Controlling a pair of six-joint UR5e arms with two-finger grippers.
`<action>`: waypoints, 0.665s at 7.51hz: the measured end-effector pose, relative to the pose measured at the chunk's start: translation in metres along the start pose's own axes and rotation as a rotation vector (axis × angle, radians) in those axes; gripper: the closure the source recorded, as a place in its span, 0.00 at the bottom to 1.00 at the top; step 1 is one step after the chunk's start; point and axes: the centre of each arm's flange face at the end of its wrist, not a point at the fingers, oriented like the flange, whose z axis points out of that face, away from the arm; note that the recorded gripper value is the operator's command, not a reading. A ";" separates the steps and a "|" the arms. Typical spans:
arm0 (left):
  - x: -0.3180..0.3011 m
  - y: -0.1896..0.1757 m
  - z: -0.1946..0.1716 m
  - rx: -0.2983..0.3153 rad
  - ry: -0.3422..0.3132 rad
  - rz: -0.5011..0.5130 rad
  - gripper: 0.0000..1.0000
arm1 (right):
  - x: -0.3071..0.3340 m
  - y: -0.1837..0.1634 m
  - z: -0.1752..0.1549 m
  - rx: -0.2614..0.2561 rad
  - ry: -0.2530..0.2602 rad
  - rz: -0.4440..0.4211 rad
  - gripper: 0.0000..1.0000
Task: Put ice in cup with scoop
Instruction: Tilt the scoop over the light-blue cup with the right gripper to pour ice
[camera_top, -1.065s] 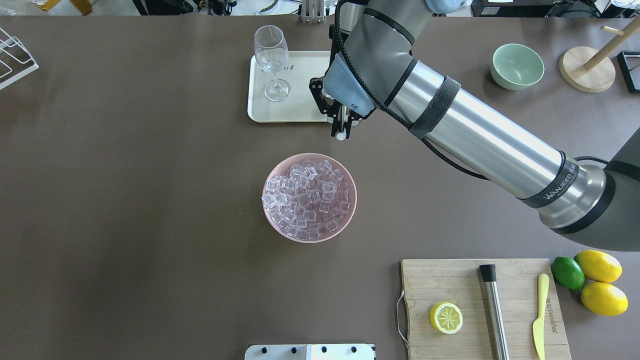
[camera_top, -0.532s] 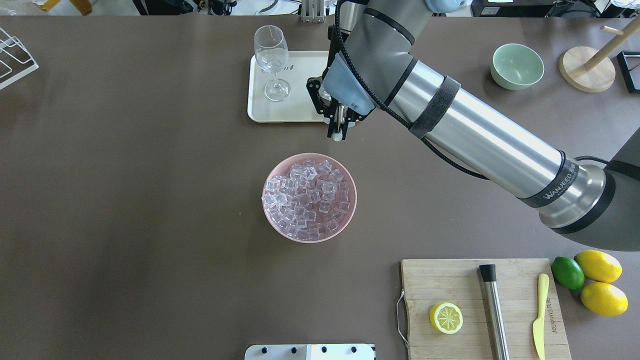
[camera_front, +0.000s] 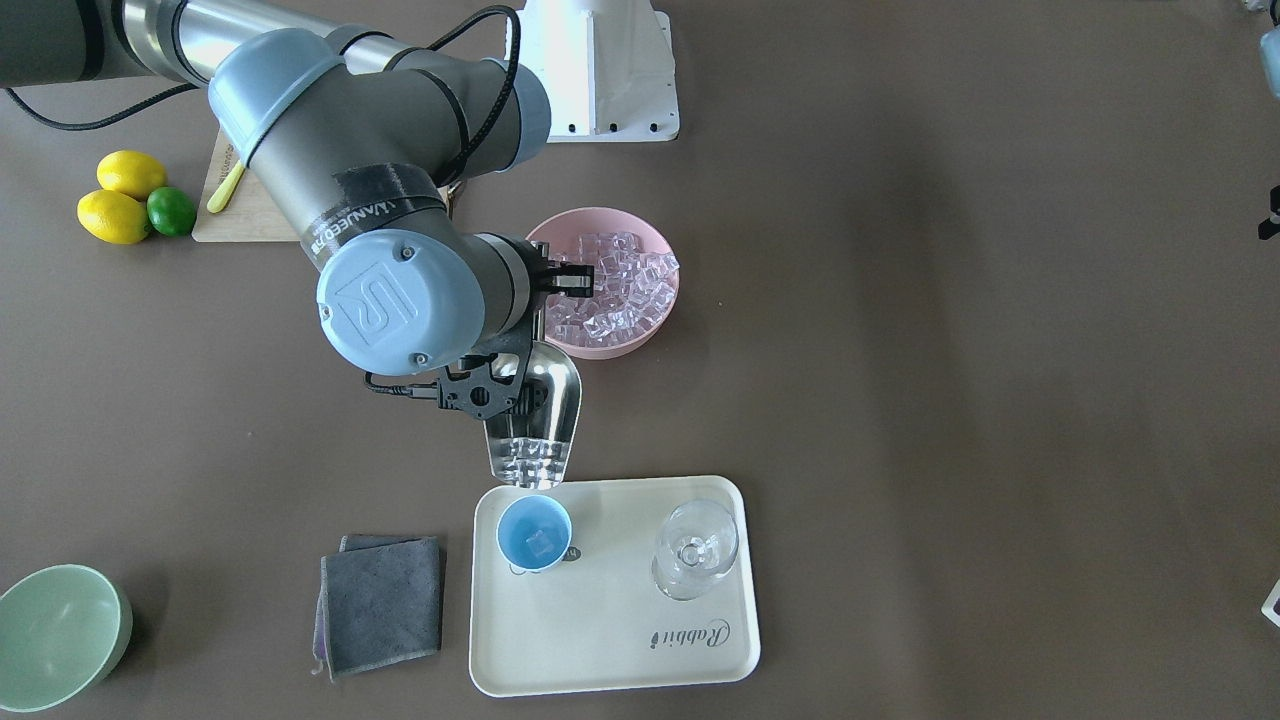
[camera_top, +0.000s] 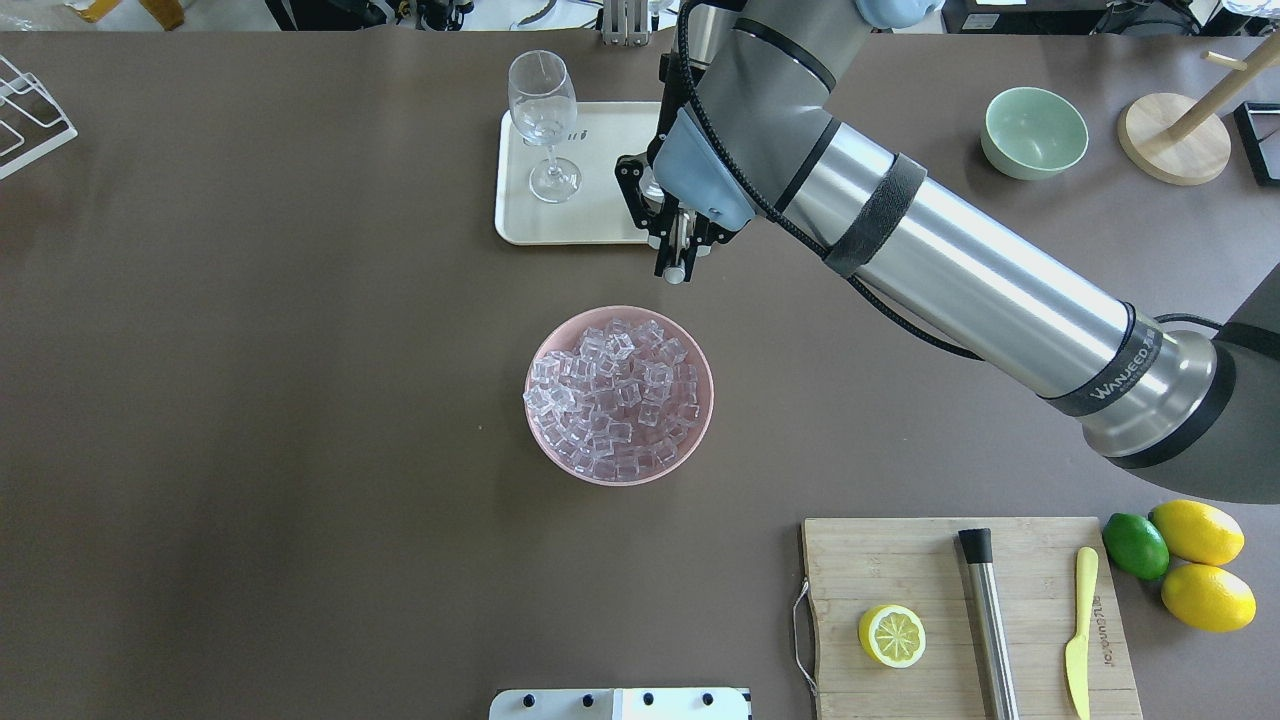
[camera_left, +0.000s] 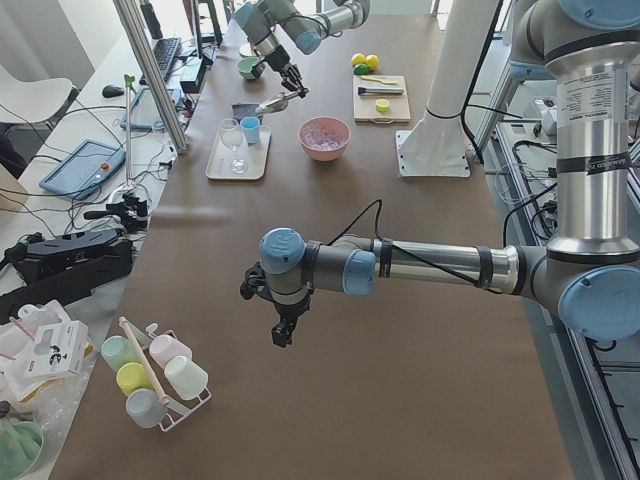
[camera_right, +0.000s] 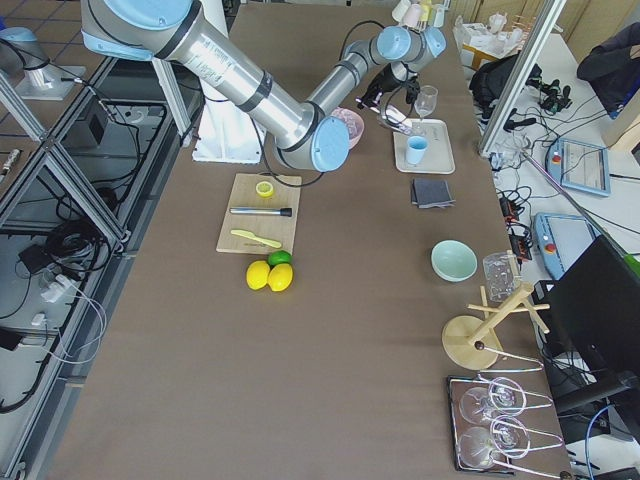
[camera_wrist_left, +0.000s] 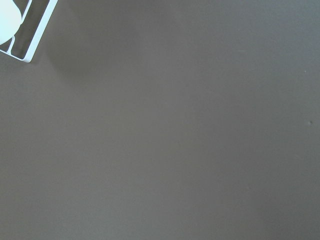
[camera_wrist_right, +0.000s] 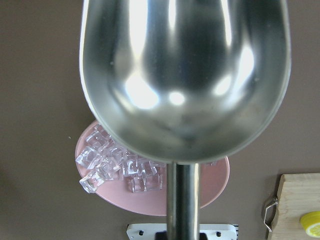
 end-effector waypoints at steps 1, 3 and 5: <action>-0.001 0.001 0.000 0.000 -0.003 -0.002 0.02 | 0.002 0.000 0.001 -0.002 -0.003 0.001 1.00; -0.002 0.001 0.000 -0.001 -0.004 -0.004 0.02 | 0.005 -0.001 0.002 -0.009 -0.010 0.004 1.00; -0.002 0.002 0.000 -0.002 -0.004 -0.005 0.02 | 0.006 -0.001 0.003 -0.010 -0.011 0.004 1.00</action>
